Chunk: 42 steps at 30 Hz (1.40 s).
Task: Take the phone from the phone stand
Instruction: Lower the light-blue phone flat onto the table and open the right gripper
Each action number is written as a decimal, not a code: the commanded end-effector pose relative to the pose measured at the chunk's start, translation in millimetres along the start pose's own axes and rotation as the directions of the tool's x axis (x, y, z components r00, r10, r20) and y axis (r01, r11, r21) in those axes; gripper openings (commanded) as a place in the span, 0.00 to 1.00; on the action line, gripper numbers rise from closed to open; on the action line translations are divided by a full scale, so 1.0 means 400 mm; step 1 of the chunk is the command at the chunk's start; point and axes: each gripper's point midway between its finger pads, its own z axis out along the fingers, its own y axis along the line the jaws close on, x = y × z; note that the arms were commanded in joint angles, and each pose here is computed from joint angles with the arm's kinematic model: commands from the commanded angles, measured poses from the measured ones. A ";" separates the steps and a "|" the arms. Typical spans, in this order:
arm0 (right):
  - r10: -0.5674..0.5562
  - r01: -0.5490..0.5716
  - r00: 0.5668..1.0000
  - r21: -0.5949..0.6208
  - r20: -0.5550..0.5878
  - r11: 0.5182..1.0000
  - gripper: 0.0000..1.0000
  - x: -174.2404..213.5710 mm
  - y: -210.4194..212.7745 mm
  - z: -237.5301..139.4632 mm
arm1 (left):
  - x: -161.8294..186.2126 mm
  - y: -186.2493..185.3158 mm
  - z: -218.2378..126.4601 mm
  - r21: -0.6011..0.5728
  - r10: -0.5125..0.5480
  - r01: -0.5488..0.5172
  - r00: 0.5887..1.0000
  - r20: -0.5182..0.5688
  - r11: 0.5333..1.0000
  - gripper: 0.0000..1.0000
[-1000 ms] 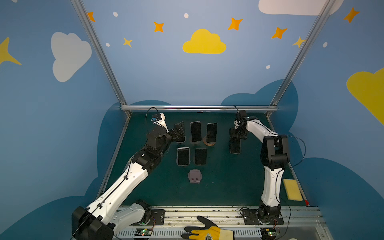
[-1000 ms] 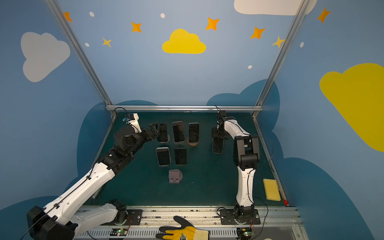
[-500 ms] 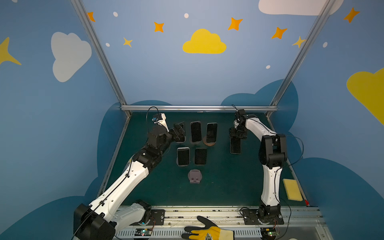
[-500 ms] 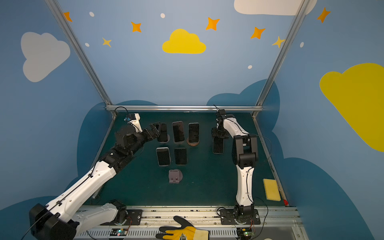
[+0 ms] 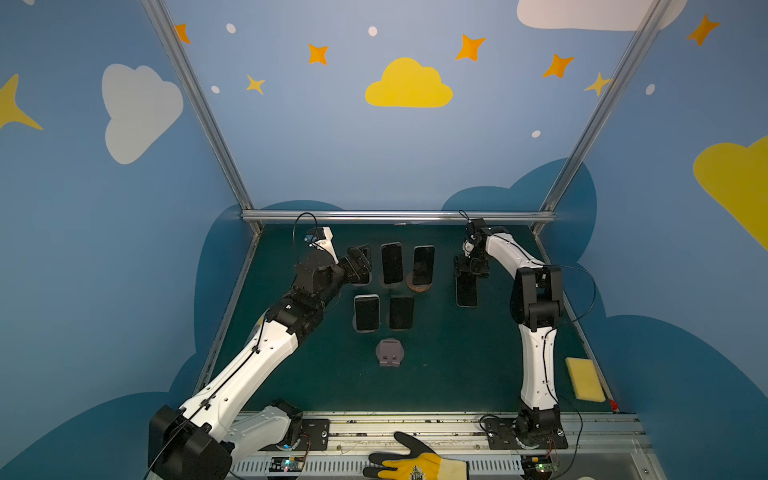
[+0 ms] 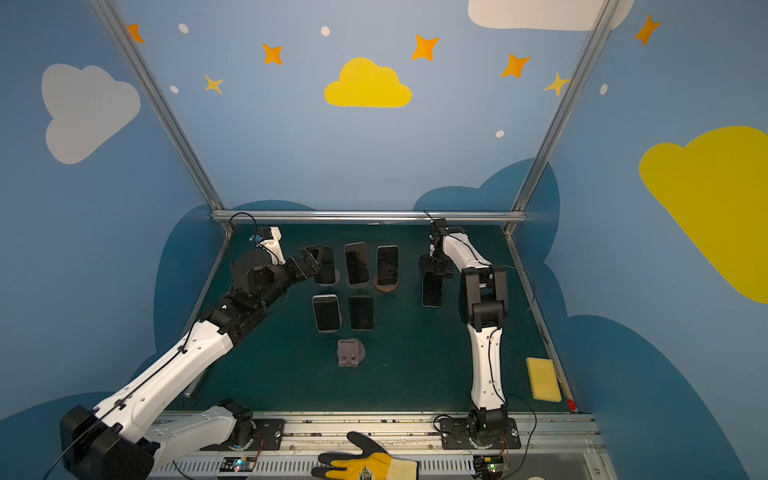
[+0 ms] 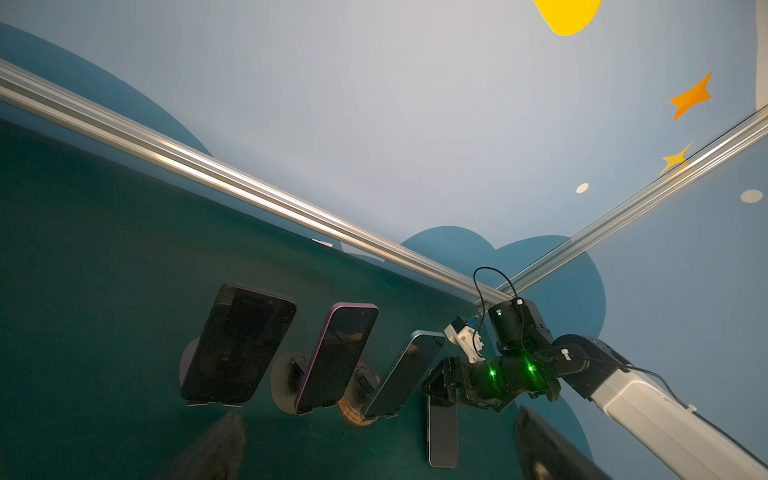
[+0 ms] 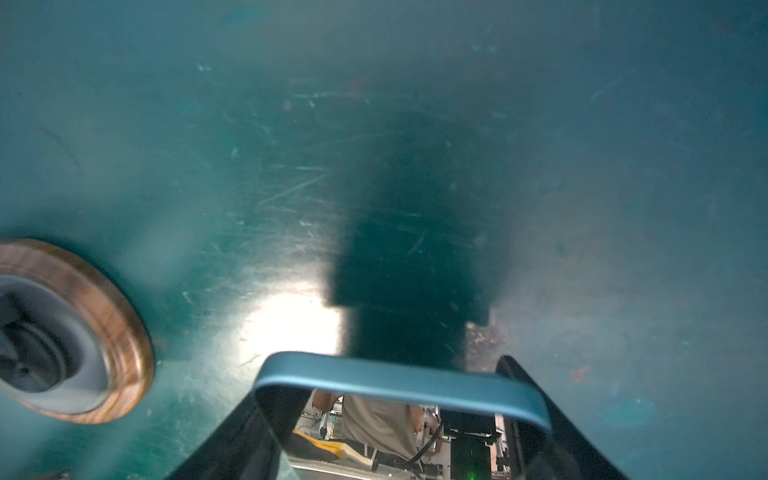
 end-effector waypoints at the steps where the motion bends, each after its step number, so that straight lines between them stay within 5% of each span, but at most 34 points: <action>1: -0.010 0.010 1.000 -0.027 -0.016 1.000 0.62 -0.003 0.029 0.009 | -0.018 -0.017 0.003 0.024 -0.015 0.015 1.000 0.010 1.000 1.00; 42: -0.017 0.017 1.000 -0.014 -0.006 1.000 0.74 0.001 0.059 0.048 | -0.014 -0.019 0.014 0.048 -0.045 0.046 0.999 -0.022 0.998 1.00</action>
